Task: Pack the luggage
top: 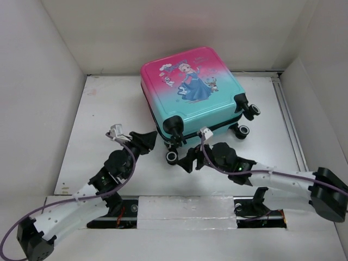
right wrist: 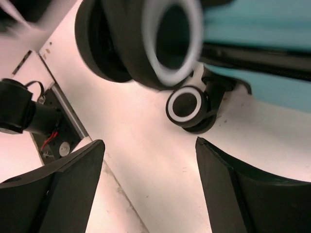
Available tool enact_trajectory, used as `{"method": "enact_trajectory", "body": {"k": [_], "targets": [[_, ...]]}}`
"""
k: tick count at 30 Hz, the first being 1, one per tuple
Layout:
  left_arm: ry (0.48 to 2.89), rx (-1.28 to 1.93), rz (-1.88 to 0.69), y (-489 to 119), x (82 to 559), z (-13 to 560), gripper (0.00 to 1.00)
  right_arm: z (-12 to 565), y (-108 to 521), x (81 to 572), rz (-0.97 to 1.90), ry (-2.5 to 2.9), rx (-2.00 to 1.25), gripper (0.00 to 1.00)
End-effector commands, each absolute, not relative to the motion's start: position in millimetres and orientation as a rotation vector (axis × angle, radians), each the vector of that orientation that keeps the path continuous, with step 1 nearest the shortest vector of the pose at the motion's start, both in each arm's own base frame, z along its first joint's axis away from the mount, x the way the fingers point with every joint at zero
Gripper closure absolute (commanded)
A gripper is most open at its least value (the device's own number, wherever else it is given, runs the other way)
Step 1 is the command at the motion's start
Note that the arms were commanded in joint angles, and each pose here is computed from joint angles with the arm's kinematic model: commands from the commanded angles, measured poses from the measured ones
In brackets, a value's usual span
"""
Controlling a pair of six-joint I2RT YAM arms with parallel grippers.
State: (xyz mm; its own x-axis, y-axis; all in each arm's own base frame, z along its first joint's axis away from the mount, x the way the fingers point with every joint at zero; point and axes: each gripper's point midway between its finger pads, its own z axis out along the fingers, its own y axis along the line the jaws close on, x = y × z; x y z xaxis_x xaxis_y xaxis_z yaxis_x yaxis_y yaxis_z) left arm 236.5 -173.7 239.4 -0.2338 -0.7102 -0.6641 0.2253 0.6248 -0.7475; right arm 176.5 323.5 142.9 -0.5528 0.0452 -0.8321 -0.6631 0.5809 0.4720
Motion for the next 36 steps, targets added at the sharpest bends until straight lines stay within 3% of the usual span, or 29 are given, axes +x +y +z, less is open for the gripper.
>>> {"method": "enact_trajectory", "body": {"k": [1, 2, 7, 17, 23, 30, 36], "targets": [[1.757, -0.385, -0.815, -173.2, 231.5, 172.3, 0.61, 170.5, 311.0, 179.0, 0.937, 1.926, -0.534, 0.18], [1.805, -0.37, -0.806, -174.6, 227.5, 152.1, 0.69, 176.1, 307.7, 180.8, 0.924, 1.92, -0.518, 0.17], [1.825, -0.217, -0.891, -201.8, 217.4, 129.4, 0.72, 191.2, 300.9, 189.1, 0.881, 1.893, -0.496, 0.17], [1.864, -0.062, -0.818, -238.2, 236.7, 120.0, 0.51, 226.3, 313.6, 192.7, 0.922, 1.843, -0.506, 0.17], [1.811, -0.112, -0.749, -243.0, 258.8, 131.3, 0.5, 226.3, 314.4, 191.3, 0.93, 1.843, -0.513, 0.16], [1.783, -0.146, -0.669, -251.4, 277.3, 129.8, 0.54, 228.8, 310.0, 187.1, 0.94, 1.825, -0.523, 0.16], [1.76, -0.227, -0.557, -240.4, 284.4, 122.8, 0.66, 232.0, 308.1, 181.4, 0.968, 1.806, -0.534, 0.18]]}}
